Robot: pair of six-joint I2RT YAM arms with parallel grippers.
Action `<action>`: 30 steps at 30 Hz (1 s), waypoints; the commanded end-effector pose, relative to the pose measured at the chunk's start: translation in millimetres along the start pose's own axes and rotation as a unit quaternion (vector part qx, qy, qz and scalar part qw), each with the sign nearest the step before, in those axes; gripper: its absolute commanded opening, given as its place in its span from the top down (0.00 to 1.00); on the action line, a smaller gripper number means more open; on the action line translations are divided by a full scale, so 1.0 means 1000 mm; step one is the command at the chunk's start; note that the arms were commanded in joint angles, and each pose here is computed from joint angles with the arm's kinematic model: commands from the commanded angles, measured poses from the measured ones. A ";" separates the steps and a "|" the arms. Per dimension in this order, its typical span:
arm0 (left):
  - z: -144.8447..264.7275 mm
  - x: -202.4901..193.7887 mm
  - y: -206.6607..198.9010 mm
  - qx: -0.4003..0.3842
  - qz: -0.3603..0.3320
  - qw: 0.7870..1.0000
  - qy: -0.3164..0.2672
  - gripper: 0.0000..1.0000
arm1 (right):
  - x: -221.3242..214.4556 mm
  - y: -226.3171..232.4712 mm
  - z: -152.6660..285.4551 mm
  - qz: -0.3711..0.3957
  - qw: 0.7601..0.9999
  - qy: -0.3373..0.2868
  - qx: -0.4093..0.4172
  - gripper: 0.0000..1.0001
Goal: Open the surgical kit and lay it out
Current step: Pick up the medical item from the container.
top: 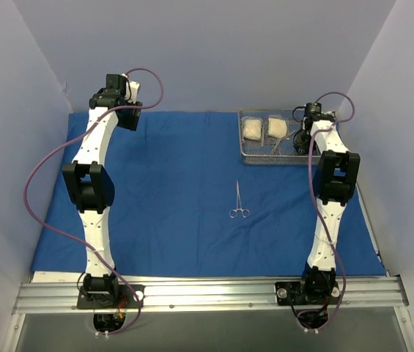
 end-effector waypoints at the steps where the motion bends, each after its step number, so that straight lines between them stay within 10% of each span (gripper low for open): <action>1: 0.013 0.021 0.007 0.011 0.004 0.999 -0.039 0.28 | -0.029 0.003 -0.011 0.030 0.997 0.067 0.016 0.77; 5: 0.016 0.022 0.009 0.014 0.004 0.999 -0.042 0.28 | -0.019 0.003 -0.015 0.049 0.997 0.051 0.022 1.00; 30: 0.030 0.033 0.013 0.025 0.001 0.998 -0.063 0.29 | 0.104 0.033 0.135 0.034 0.978 -0.196 0.067 1.00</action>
Point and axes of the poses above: each gripper's point midway between its finger pads, its own z axis back along the fingers, its own y axis along the line the jaws close on, x = y × z, the point moved 4 cm from there along z, back along the fingers, and after that the axes turned 6 degrees about z, right-handed, at the moved point
